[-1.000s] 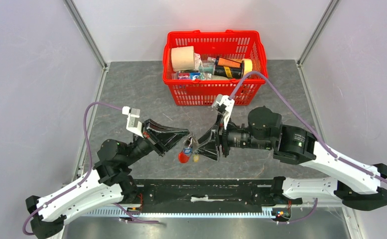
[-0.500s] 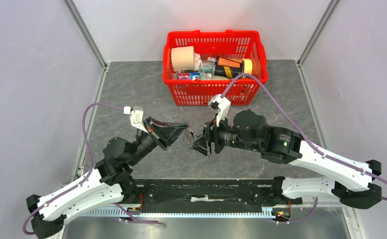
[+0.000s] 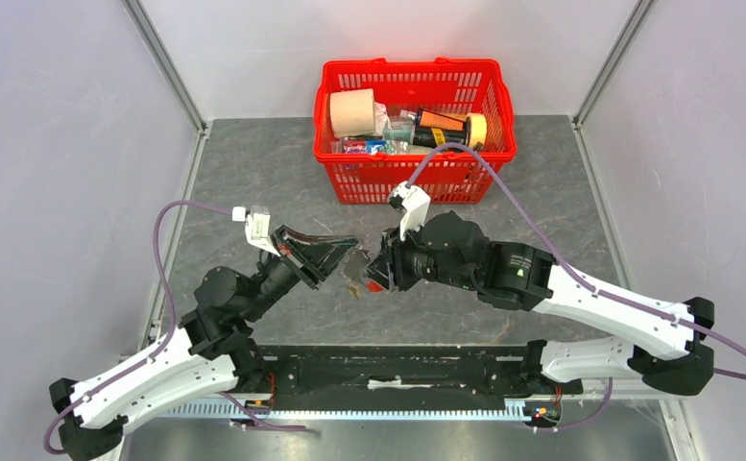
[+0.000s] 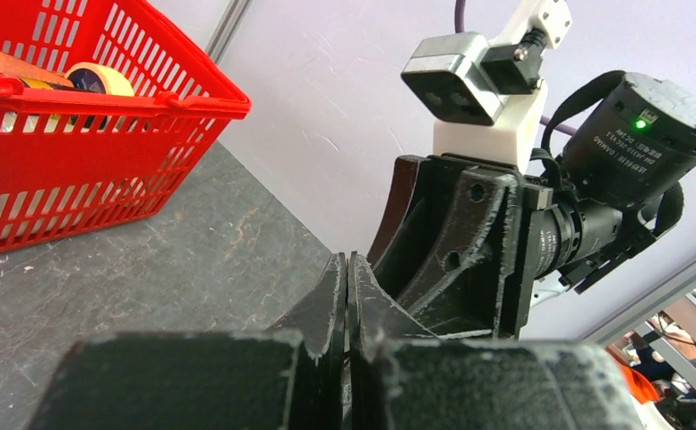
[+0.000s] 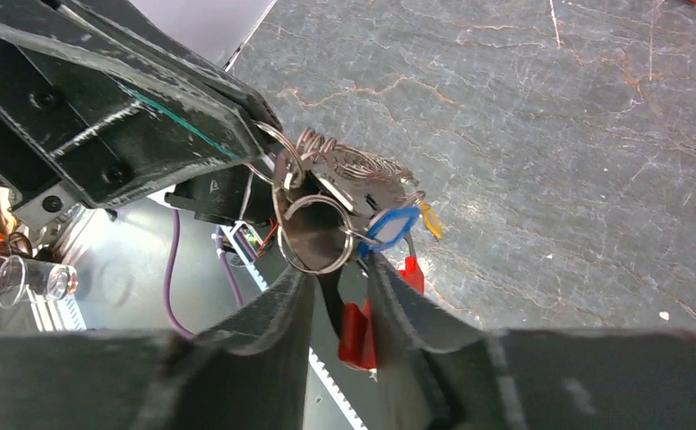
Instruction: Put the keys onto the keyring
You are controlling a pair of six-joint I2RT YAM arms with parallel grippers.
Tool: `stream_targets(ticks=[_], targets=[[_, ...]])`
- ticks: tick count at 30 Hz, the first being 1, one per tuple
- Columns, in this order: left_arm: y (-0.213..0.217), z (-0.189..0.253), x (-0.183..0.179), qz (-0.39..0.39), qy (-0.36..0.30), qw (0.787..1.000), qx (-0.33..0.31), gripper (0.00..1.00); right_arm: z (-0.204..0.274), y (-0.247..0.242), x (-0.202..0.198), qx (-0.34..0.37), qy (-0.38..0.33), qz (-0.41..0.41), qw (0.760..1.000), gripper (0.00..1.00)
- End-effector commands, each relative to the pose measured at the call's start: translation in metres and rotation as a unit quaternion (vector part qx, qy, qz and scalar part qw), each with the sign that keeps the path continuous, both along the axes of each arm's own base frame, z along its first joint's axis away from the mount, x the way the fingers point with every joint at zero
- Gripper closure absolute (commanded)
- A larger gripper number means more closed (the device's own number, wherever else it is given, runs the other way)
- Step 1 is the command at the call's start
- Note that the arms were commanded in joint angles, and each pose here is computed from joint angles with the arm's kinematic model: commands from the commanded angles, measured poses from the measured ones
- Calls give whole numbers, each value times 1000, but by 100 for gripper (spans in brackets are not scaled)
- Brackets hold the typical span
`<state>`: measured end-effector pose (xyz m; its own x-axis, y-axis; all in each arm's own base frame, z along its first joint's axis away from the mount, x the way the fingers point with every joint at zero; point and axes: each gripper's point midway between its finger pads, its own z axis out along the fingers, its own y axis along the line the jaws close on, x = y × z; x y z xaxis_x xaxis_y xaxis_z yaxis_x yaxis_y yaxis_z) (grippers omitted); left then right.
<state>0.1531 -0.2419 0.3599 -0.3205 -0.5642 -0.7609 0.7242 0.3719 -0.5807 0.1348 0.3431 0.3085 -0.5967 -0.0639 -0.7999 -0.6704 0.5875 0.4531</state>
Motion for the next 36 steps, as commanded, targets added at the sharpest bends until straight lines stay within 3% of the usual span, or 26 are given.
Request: stream_targets(ticks=[1, 7, 13, 28, 36], targets=[[10, 15, 1, 14, 0, 999, -33, 98, 8, -1, 7, 12, -18, -18, 1000, 70], [12, 6, 5, 27, 6, 999, -24, 98, 3, -10, 12, 2, -25, -37, 999, 99], [13, -9, 12, 45, 22, 999, -7, 97, -4, -19, 15, -14, -35, -48, 998, 100], [16, -57, 29, 91, 74, 992, 55, 53, -48, -34, 26, -61, -1, -46, 997, 100], [25, -62, 27, 99, 79, 990, 55, 51, -89, -54, 51, -56, 65, -83, 993, 100]])
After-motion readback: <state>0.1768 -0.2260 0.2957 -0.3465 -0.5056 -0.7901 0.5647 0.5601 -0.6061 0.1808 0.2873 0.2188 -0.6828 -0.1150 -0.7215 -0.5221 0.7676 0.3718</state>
